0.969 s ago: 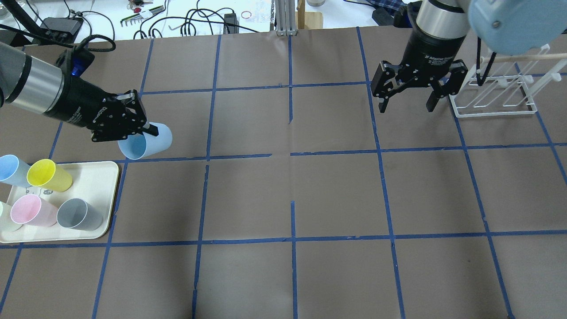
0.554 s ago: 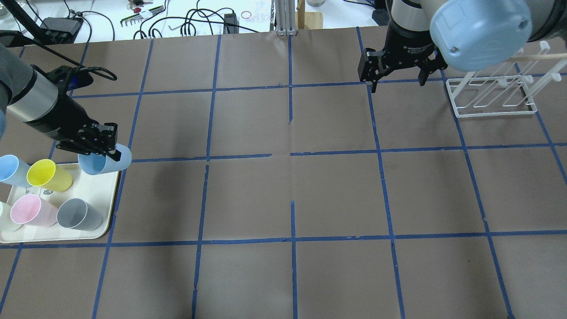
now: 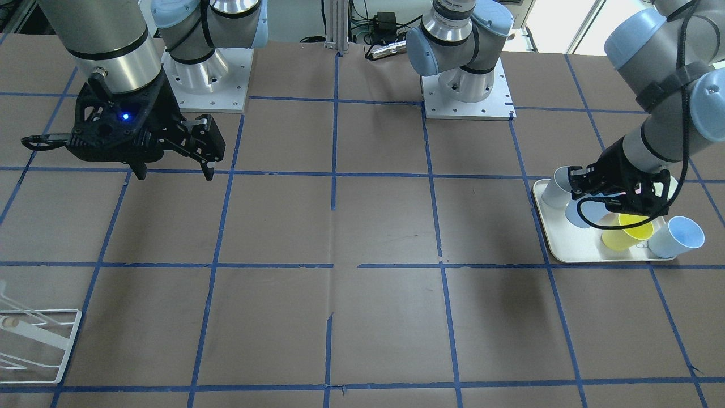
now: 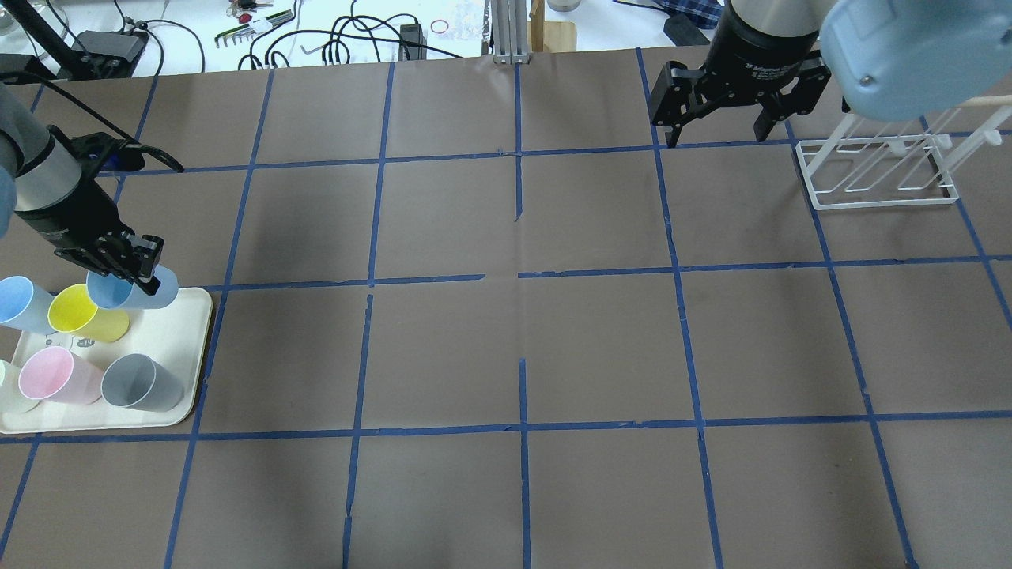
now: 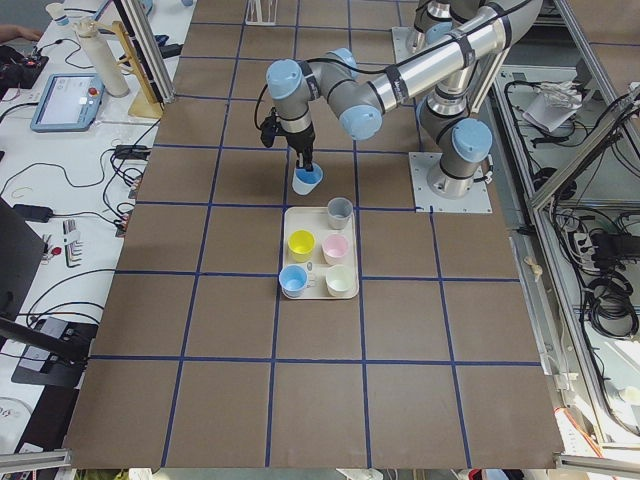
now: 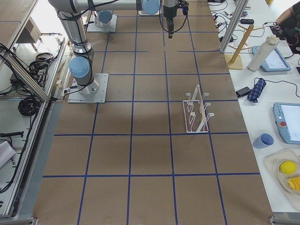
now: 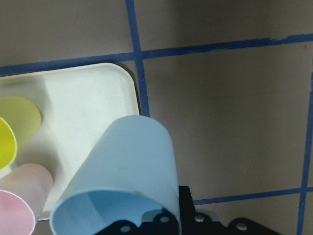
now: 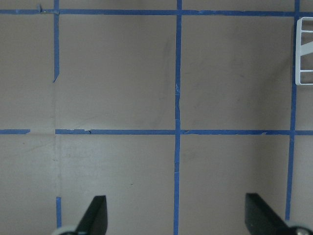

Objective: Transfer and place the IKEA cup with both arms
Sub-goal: 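Lower the cup onto the white tray beside the yellow cup with the left gripper, then open the left gripper and lift it away from the cup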

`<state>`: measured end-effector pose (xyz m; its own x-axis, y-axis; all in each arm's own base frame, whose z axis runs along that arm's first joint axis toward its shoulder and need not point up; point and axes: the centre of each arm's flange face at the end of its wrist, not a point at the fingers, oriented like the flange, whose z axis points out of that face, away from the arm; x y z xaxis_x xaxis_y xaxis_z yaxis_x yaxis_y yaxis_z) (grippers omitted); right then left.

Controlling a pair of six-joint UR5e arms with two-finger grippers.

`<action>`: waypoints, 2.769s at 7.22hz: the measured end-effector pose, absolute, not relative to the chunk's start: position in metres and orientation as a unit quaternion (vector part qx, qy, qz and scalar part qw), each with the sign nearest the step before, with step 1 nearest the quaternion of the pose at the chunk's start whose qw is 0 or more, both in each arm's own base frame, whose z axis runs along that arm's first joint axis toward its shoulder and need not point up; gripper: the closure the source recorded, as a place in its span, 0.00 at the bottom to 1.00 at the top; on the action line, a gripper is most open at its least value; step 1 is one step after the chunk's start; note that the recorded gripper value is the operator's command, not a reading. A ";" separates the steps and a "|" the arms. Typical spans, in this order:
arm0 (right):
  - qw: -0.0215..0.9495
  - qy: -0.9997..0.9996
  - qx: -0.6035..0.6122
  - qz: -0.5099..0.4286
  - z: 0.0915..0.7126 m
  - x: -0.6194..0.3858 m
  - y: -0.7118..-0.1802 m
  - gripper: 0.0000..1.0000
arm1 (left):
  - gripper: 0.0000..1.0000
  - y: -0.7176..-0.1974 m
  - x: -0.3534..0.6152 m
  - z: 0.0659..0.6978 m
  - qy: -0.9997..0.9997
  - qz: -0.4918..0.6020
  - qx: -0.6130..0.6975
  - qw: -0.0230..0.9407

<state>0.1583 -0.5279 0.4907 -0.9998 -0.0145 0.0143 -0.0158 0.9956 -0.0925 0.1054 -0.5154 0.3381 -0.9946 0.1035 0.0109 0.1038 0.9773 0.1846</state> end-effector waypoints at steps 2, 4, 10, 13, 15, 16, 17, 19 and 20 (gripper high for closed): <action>0.014 -0.999 0.005 0.033 0.487 0.154 -0.522 0.00 | 1.00 -0.535 0.122 0.322 -0.991 -0.114 -0.069 -0.010; 0.015 -0.999 0.005 0.033 0.489 0.153 -0.520 0.00 | 1.00 -0.542 0.128 0.304 -0.989 -0.129 -0.075 -0.006; 0.015 -0.999 0.006 0.036 0.490 0.153 -0.520 0.00 | 1.00 -0.544 0.151 0.260 -0.983 -0.169 -0.070 0.015; 0.015 -0.999 0.006 0.035 0.489 0.153 -0.520 0.00 | 1.00 -0.546 0.153 0.249 -0.979 -0.177 -0.099 0.022; 0.015 -0.999 0.006 0.035 0.489 0.153 -0.520 0.00 | 0.98 -0.548 0.155 0.241 -0.978 -0.181 -0.101 0.025; 0.015 -0.999 0.006 0.035 0.489 0.153 -0.520 0.00 | 0.54 -0.548 0.155 0.238 -0.977 -0.184 -0.101 0.026; 0.015 -0.999 0.006 0.035 0.489 0.153 -0.520 0.00 | 0.26 -0.548 0.155 0.236 -0.977 -0.186 -0.101 0.029; 0.015 -0.999 0.006 0.035 0.489 0.153 -0.520 0.00 | 0.11 -0.546 0.153 0.235 -0.976 -0.189 -0.101 0.033; 0.015 -0.999 0.006 0.035 0.489 0.153 -0.520 0.00 | 0.05 -0.545 0.152 0.239 -0.977 -0.187 -0.101 0.033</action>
<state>0.1529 -0.5199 0.4892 -0.9995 -0.0119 0.0301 -0.0140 0.9975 -0.0693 0.1524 -0.5453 0.2390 -0.9776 0.1839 0.1026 0.2088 0.9099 0.3585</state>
